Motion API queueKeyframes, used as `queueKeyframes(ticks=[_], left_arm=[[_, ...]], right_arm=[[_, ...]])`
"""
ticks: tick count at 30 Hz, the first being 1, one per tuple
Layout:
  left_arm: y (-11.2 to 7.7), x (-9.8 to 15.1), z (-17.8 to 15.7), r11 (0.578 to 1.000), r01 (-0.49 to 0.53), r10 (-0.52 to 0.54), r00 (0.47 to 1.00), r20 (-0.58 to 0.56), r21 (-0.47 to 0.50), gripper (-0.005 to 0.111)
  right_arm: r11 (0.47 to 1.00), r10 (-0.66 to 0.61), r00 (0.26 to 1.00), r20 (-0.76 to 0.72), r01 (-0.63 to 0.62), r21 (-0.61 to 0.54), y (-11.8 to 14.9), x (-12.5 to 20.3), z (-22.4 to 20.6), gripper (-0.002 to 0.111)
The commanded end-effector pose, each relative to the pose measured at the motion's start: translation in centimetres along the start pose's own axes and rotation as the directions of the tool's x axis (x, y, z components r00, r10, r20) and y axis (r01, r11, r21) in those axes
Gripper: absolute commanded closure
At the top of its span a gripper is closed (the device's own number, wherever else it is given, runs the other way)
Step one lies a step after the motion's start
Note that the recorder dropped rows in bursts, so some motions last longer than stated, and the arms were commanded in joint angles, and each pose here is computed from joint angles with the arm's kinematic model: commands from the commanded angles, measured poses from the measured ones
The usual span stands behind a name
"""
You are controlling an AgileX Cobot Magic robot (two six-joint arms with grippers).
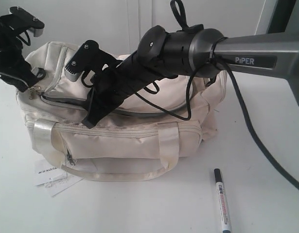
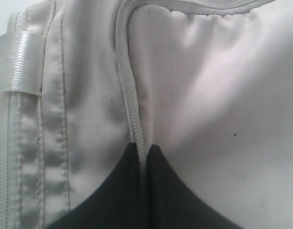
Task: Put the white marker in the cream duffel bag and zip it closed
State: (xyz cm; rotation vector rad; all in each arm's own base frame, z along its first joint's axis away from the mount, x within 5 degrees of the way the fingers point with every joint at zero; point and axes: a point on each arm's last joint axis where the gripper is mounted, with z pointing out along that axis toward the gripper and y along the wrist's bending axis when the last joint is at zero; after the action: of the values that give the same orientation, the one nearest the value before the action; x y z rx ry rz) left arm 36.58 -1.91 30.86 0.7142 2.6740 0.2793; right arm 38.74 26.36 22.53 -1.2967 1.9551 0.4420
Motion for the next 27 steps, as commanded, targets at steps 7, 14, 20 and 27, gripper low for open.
queueKeyframes(ticks=[7,14,20,27], left_arm=[[-1.0,2.3,-4.7,0.986,0.144,-0.143,0.99,-0.014,0.084,0.05],[-1.2,5.3,-1.9,0.928,0.304,-0.292,0.953,-0.086,0.215,0.05],[-0.8,7.1,-0.7,0.826,0.473,-0.492,0.871,-0.018,0.305,0.05],[-0.5,7.8,0.0,0.701,0.595,-0.654,0.757,0.019,0.393,0.05]], right_arm=[[0.997,0.066,0.997,0.029,-0.067,0.031,-0.1,-0.7,-0.7,0.108],[0.985,0.169,0.985,0.046,-0.17,0.041,-0.3,-1.0,-0.9,0.108],[0.985,0.167,0.985,0.042,-0.169,0.037,-0.2,-0.9,-0.9,0.108],[0.985,0.167,0.985,0.04,-0.169,0.035,-0.2,-0.9,-0.9,0.108]])
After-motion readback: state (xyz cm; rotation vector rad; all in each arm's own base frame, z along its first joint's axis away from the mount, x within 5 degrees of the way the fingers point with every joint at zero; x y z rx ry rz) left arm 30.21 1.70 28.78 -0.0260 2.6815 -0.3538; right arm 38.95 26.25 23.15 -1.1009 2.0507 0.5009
